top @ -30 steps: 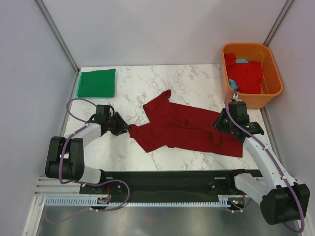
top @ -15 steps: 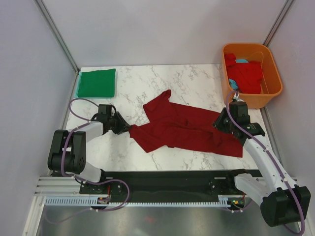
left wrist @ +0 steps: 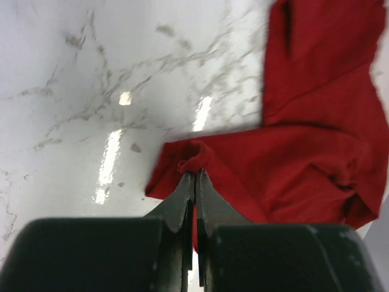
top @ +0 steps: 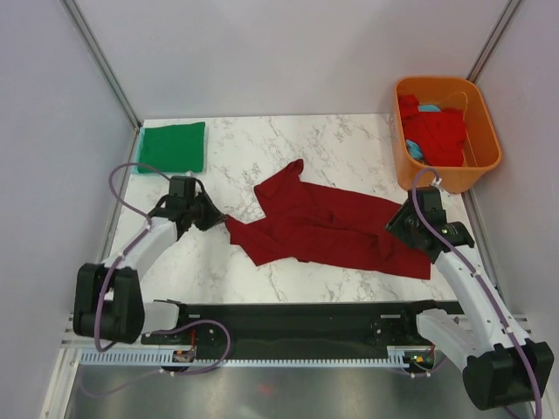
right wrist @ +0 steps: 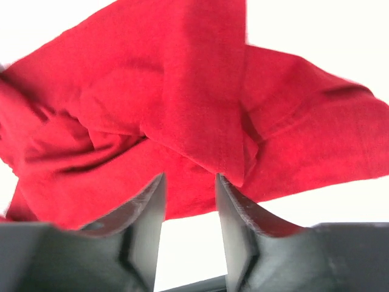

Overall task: Fold and stack the t-shirts
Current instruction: Flatten the tshirt out

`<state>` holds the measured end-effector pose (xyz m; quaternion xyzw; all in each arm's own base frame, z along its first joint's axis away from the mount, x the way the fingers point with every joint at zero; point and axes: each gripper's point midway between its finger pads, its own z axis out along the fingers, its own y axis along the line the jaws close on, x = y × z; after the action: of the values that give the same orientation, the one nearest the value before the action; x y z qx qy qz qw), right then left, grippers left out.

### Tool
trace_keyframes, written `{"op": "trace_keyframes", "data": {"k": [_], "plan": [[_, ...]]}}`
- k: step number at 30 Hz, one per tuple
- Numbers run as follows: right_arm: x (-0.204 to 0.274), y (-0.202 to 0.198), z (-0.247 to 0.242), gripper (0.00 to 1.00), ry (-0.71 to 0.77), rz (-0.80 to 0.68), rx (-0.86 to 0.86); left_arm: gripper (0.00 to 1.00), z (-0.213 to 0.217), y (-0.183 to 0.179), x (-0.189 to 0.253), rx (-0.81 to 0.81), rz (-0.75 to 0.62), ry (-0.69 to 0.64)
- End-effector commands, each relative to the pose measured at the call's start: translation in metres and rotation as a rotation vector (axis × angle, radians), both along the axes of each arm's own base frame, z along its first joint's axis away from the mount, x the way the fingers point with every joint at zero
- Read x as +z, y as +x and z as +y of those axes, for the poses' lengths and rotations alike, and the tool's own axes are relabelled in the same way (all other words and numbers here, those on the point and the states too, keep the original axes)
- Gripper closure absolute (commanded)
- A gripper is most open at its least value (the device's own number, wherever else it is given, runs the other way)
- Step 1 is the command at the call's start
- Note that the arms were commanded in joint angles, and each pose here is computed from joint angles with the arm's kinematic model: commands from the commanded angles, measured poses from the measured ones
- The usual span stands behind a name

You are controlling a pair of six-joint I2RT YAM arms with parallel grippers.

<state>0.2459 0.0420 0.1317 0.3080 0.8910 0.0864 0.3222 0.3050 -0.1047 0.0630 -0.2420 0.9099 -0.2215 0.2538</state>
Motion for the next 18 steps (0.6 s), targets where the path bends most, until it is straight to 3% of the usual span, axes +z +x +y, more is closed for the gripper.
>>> {"op": "trace_keyframes", "data": {"k": [1, 6, 13, 18], "plan": [[-0.002, -0.017, -0.016, 0.5, 0.015, 0.007, -0.17, 0.98, 0.01, 0.015, 0.066, 0.013, -0.175, 0.063], [-0.02, -0.006, -0.008, 0.48, 0.064, -0.027, -0.175, 0.98, 0.003, 0.006, 0.103, -0.042, -0.266, 0.026], [-0.071, -0.019, -0.001, 0.51, 0.084, 0.113, -0.17, 0.98, 0.003, -0.003, 0.14, -0.065, -0.338, 0.028], [-0.08, -0.012, -0.011, 0.51, 0.043, 0.057, -0.211, 0.98, 0.005, -0.008, 0.151, -0.063, -0.369, 0.037]]}}
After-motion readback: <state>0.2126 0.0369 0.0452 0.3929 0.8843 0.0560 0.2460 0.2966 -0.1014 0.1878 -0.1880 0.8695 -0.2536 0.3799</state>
